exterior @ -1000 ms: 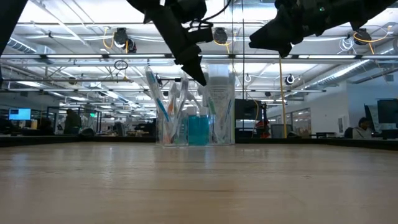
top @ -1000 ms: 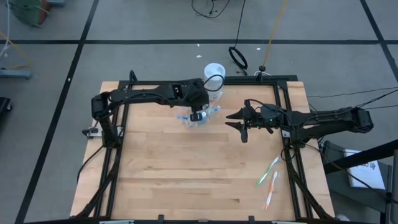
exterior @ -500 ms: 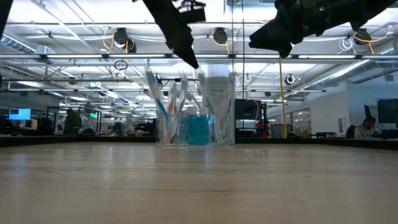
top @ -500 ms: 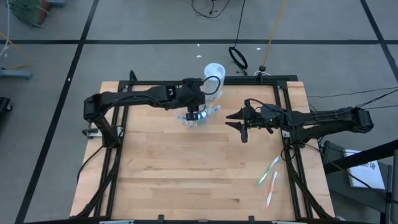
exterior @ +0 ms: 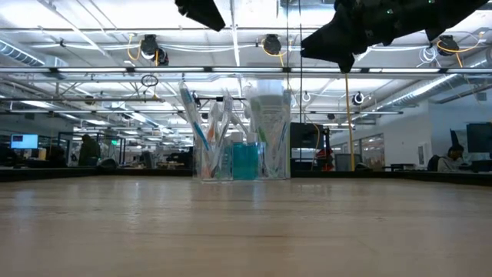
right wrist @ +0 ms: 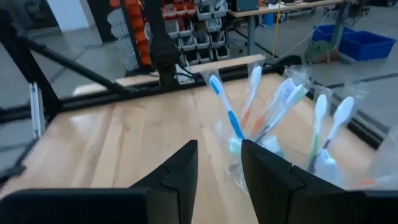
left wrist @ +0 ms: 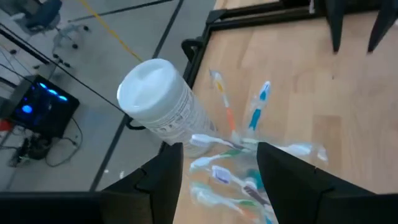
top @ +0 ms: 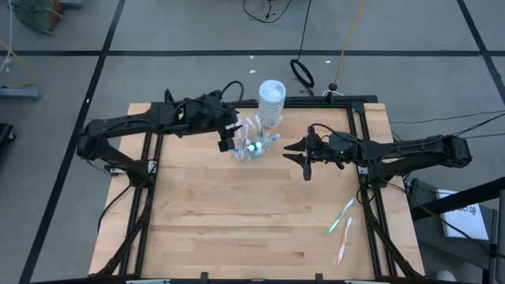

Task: Pick & Place toothbrushing station
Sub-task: Put the green toothbrush into the transparent organizer

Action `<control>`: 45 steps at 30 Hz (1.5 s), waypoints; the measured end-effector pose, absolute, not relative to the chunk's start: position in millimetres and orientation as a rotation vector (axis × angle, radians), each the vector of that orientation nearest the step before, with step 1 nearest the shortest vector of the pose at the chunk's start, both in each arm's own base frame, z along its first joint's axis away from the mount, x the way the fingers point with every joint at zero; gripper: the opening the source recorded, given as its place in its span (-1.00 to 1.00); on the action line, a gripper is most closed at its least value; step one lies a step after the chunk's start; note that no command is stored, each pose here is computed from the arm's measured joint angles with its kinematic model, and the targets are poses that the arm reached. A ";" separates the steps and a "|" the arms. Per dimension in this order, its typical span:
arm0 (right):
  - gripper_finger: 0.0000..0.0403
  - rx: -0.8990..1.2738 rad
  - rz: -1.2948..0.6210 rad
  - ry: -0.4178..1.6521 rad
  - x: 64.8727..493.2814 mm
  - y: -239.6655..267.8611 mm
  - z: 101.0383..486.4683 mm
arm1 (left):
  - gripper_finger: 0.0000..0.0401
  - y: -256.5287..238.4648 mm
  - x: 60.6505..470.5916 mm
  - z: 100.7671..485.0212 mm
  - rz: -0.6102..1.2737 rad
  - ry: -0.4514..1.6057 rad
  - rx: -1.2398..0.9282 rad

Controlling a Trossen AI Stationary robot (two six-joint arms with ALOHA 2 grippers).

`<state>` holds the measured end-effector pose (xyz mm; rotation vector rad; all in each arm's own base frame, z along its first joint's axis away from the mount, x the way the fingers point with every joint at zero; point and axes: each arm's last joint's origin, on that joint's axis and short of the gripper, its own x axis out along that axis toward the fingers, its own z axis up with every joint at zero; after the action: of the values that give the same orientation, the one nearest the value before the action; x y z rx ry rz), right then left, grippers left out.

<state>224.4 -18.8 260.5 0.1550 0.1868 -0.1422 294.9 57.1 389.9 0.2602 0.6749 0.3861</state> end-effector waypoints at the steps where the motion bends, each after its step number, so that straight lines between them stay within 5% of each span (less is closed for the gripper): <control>1: -0.43 0.179 -0.144 0.185 226.6 -18.9 259.1 | 0.06 56.5 292.3 391.9 0.389 0.667 0.245; 9: -0.43 0.362 -0.159 0.252 235.3 -18.4 244.6 | 0.06 57.1 292.8 384.4 0.392 0.722 0.216; 15: -0.43 0.465 0.063 0.423 230.6 3.0 234.6 | 0.06 58.9 304.8 368.8 0.358 0.796 0.269; 28: -0.43 0.423 0.513 0.993 187.1 85.8 202.9 | 0.06 62.0 323.7 350.8 0.332 0.840 0.305; 34: -0.43 0.634 0.414 1.344 157.8 108.5 192.7 | 0.06 61.7 327.3 352.8 0.312 0.796 0.291; 45: -0.43 0.041 0.400 1.241 143.2 109.3 183.8 | 0.05 61.7 330.4 356.1 0.276 0.758 0.351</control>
<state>143.2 109.3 183.8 0.0413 1.2406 0.3996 330.4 61.7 356.1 0.3513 0.7580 0.2762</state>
